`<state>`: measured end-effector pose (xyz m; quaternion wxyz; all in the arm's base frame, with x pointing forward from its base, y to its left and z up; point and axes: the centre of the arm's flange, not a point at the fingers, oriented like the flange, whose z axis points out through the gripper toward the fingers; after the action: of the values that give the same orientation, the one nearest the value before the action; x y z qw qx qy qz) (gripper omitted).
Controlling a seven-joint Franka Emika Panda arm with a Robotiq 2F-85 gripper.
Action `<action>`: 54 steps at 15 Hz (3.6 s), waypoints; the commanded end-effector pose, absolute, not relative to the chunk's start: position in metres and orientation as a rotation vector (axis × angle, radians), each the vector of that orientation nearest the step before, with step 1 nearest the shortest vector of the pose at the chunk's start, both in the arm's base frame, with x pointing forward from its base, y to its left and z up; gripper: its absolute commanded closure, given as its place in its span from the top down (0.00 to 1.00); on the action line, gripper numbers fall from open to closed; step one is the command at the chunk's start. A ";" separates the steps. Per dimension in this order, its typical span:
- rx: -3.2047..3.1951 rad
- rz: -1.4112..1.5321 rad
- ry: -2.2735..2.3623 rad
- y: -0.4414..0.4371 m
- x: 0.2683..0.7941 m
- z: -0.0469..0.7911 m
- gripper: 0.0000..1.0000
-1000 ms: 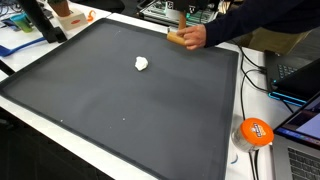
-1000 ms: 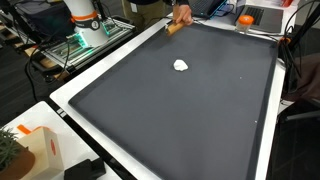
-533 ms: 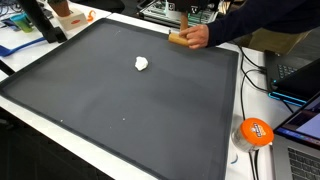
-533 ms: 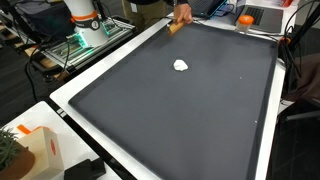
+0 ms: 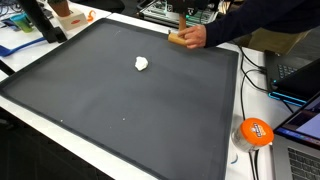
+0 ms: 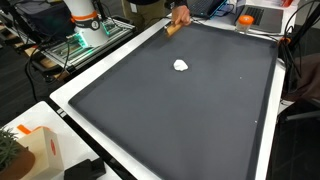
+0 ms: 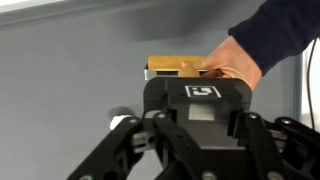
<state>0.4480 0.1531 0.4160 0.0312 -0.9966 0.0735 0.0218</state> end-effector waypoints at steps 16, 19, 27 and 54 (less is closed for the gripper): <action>-3.090 0.065 0.228 0.151 0.448 0.412 0.47; -3.090 0.064 0.228 0.151 0.448 0.413 0.22; -3.171 -0.346 0.406 0.133 0.351 0.435 0.22; -3.142 -0.485 0.121 0.073 0.392 0.435 0.47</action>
<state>0.3920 0.0733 0.4345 -0.0200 -0.9874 0.0381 -0.1522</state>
